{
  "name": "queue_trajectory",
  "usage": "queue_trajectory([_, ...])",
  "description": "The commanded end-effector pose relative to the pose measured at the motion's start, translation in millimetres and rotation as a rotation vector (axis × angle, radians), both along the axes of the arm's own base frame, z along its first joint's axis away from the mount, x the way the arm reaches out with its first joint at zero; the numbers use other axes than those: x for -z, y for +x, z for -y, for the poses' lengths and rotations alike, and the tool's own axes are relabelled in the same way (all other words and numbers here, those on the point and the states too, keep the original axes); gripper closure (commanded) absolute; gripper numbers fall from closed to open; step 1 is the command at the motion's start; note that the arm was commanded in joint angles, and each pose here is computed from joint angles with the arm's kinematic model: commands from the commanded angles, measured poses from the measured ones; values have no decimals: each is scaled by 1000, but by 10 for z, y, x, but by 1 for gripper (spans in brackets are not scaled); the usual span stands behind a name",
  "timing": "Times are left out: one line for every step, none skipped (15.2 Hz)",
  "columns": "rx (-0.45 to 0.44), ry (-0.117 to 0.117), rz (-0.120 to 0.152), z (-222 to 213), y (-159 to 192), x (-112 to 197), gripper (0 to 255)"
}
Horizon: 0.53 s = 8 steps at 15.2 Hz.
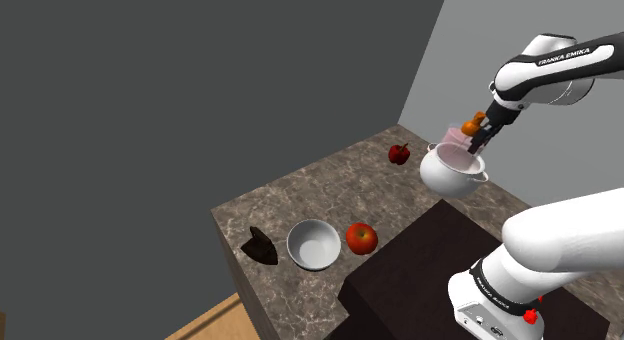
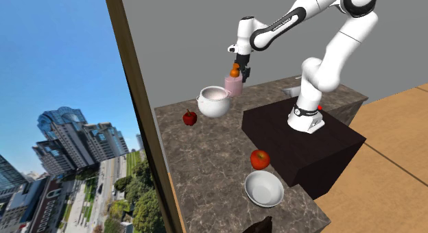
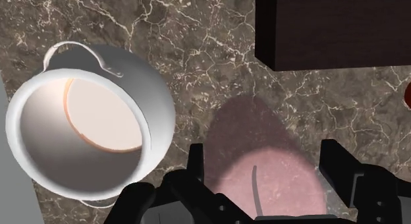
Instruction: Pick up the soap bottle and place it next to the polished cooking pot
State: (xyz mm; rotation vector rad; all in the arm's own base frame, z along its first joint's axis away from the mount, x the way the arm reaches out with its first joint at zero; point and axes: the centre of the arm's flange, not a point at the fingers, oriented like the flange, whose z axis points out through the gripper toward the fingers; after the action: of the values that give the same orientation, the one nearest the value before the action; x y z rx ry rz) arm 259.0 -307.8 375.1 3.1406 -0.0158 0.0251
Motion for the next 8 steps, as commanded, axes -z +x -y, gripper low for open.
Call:
queue_trajectory([-2,0,0,147,-248,1,255])
queue_trajectory([-2,0,0,219,-358,1,255])
queue_trajectory([-2,0,0,268,-433,0,255])
queue_trajectory([-2,0,0,268,-433,53,255])
queue_trajectory([-2,0,0,268,-433,106,255])
queue_trajectory([-2,0,0,268,-433,159,255])
queue_trajectory([-2,0,0,268,-433,211,255])
queue_trajectory([-2,0,0,268,-433,264,255])
